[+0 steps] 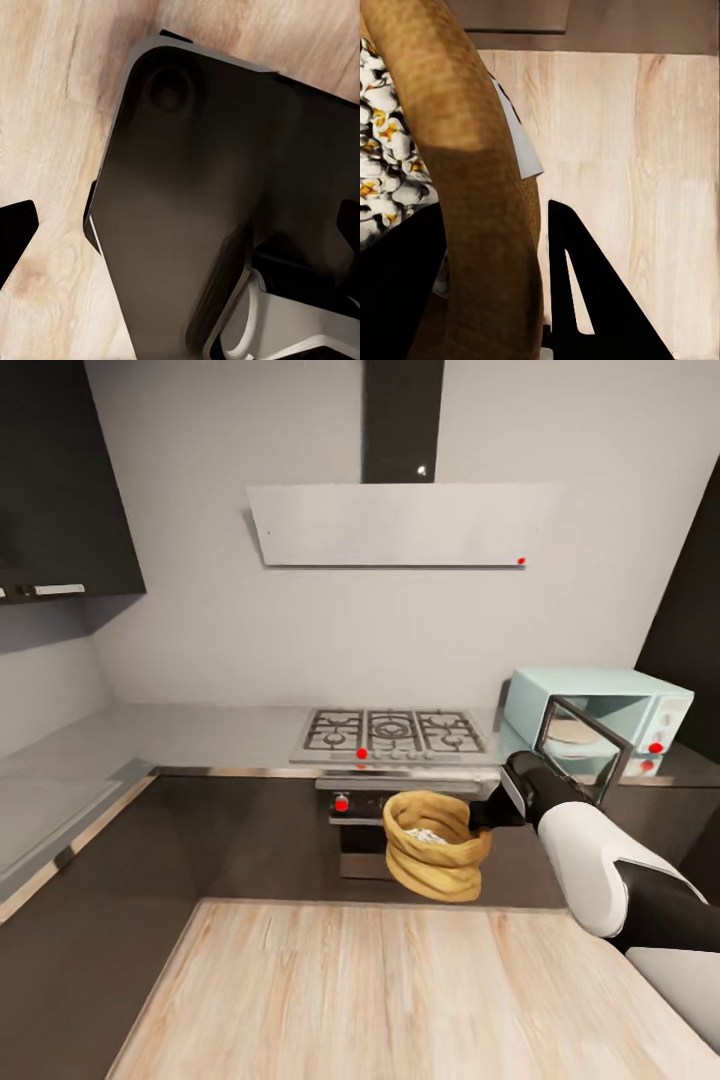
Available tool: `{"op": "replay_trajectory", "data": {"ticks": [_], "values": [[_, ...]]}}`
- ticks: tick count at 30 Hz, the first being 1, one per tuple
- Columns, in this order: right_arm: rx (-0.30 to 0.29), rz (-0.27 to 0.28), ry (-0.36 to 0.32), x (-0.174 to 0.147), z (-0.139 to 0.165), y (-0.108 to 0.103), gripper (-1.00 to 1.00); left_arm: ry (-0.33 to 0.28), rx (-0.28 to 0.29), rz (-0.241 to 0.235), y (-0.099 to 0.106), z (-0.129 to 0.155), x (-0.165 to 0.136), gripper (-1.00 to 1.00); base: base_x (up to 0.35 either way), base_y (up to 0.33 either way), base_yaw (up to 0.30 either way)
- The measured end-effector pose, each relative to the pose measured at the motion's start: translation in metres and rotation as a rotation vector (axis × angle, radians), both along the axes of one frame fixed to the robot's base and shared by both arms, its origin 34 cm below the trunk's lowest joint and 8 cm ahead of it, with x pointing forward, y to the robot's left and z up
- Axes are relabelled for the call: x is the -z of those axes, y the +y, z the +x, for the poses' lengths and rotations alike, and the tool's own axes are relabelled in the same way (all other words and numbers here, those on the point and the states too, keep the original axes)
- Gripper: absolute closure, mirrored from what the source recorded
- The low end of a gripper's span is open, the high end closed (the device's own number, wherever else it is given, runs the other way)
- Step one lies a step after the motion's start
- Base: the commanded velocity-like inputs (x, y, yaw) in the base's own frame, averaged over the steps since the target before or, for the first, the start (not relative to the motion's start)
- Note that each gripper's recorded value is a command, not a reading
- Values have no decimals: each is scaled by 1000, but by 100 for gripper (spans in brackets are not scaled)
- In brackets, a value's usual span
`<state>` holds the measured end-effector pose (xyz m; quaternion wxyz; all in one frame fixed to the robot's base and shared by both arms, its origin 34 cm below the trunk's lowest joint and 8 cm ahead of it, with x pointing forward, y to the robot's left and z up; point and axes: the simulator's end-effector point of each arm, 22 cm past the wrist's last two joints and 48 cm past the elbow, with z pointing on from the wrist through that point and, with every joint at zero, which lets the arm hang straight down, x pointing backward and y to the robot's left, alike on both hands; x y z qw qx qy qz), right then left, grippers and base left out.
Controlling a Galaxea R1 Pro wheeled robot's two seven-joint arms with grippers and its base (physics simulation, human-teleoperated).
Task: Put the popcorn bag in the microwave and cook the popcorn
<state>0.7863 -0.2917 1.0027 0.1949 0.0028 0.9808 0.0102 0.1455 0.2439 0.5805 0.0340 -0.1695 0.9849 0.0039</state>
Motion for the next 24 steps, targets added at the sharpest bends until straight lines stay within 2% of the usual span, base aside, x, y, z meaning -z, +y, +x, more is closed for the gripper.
{"op": "replay_trajectory", "data": {"ticks": [7, 14, 24], "values": [[3, -2, -1, -1, 0, -2, 100, -1, 0, 2, 2, 0, 0, -100, -18, 0, -292], [23, -12, 0, -1, -1, -19, 100, -1, 0, 2, 2, 0, 0, -100, 0, 0, -292], [27, -16, 0, -1, -2, -23, 100, -2, -1, 4, 3, 1, 0, -100, 0, 0, -292]]}}
